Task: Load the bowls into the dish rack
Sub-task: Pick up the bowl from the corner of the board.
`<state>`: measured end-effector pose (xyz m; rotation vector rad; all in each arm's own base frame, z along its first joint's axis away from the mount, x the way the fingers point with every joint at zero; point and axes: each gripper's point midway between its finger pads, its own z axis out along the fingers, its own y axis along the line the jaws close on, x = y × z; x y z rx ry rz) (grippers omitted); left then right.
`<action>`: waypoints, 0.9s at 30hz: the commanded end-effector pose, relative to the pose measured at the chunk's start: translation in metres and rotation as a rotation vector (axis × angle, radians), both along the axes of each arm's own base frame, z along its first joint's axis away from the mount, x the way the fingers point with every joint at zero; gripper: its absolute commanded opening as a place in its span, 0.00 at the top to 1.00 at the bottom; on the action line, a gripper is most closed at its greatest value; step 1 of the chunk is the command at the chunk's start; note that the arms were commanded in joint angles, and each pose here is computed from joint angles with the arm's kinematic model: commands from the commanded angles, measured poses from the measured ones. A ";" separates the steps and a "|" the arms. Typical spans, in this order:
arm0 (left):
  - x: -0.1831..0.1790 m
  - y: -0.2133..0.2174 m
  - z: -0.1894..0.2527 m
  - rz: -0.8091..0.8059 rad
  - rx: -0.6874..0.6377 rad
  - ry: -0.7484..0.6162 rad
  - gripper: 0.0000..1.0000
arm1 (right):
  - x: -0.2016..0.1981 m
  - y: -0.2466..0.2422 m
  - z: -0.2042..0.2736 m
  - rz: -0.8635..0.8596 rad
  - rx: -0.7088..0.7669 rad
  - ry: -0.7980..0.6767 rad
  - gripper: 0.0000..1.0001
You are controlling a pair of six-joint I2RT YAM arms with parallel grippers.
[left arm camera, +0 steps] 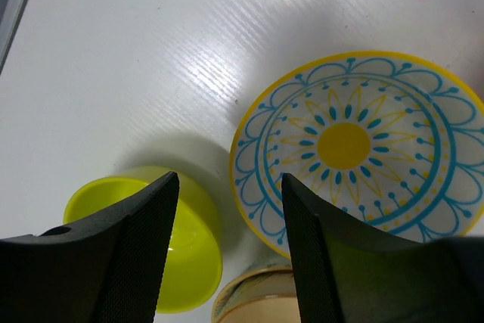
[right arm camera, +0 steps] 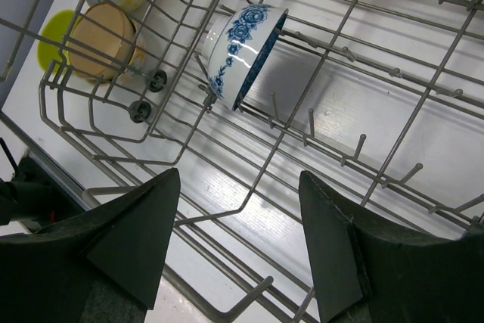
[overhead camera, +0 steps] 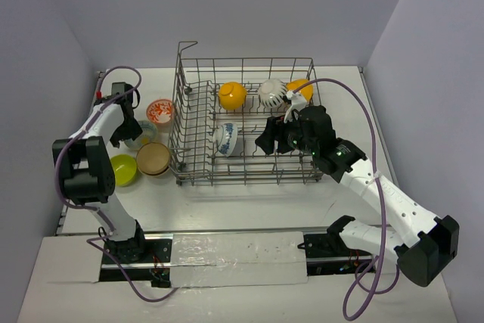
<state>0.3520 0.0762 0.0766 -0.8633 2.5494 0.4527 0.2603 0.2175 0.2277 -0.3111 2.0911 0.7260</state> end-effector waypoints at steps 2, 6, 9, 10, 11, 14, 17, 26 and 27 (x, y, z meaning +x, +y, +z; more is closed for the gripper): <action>0.009 0.001 -0.015 -0.009 0.007 0.000 0.39 | 0.008 0.002 0.011 -0.003 0.018 -0.047 0.28; 0.010 0.004 -0.023 -0.004 0.026 0.005 0.42 | 0.008 0.003 0.009 0.000 0.016 -0.042 0.28; 0.008 0.007 -0.028 -0.002 0.040 0.012 0.50 | 0.009 0.003 0.009 -0.002 0.014 -0.045 0.28; 0.007 0.007 -0.030 -0.001 0.041 0.015 0.53 | 0.009 0.003 0.007 -0.004 0.012 -0.040 0.28; 0.007 0.007 -0.031 -0.001 0.041 0.018 0.56 | 0.009 0.002 0.007 -0.004 0.011 -0.039 0.28; 0.004 0.011 -0.031 0.012 0.061 0.028 0.77 | 0.008 0.003 0.009 0.003 0.017 -0.041 0.28; 0.002 0.013 -0.032 0.015 0.077 0.035 0.80 | 0.006 0.005 0.011 0.013 0.024 -0.044 0.28; -0.004 0.014 -0.028 0.026 0.083 0.028 0.84 | 0.006 0.003 0.011 0.004 0.022 -0.047 0.28; -0.004 0.013 -0.024 0.026 0.083 0.016 0.84 | 0.006 0.002 0.013 0.002 0.025 -0.052 0.28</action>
